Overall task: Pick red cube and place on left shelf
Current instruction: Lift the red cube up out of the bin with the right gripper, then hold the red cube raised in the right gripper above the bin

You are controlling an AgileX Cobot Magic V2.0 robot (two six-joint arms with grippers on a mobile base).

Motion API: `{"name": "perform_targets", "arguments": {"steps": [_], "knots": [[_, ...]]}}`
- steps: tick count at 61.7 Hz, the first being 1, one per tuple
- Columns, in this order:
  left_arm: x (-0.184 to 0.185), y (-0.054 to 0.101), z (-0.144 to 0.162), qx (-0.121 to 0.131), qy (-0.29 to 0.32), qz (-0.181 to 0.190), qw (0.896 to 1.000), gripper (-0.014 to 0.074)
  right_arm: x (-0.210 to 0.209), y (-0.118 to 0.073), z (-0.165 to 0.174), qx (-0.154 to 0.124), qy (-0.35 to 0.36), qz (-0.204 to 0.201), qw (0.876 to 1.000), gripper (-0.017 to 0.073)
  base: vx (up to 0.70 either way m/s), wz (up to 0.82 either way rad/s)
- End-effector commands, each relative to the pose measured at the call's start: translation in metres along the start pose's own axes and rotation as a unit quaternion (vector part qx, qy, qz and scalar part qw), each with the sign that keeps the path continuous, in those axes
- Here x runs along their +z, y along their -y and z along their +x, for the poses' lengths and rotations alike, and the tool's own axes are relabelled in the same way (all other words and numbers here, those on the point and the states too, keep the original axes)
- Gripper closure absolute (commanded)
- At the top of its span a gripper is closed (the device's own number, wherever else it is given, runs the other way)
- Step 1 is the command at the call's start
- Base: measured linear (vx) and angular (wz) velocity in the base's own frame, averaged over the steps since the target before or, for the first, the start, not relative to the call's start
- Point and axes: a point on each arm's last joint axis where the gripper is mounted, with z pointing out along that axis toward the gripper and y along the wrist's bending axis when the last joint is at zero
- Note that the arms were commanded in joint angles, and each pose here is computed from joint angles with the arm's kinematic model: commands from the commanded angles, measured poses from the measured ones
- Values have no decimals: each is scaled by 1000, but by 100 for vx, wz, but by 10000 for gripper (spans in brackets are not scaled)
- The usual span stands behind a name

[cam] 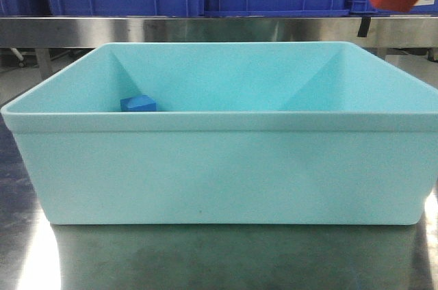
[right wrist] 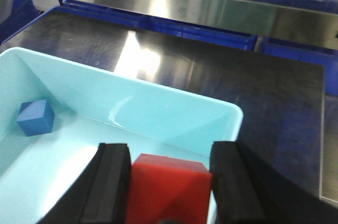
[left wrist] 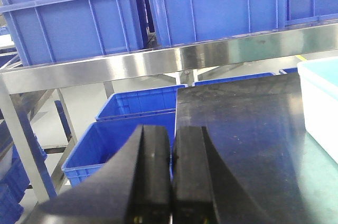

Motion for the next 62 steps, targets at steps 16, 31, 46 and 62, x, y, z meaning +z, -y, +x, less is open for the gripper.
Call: {"name": "perform_targets", "arguments": {"steps": [16, 31, 46, 62], "knots": [[0, 0, -1, -2, 34, -2, 999, 488, -28, 6, -5, 3, 102, 7, 995, 501, 0, 0], [0, 0, -1, -2, 34, -2, 999, 488, -32, 6, 1, 3, 113, 6, 994, 501, 0, 0], [0, 0, -1, -2, 34, -2, 999, 488, -32, 6, 1, 3, 113, 6, 994, 501, 0, 0], [0, 0, -1, -2, 34, -2, 999, 488, -37, 6, 7, 2, 129, 5, 992, 501, 0, 0]]}}
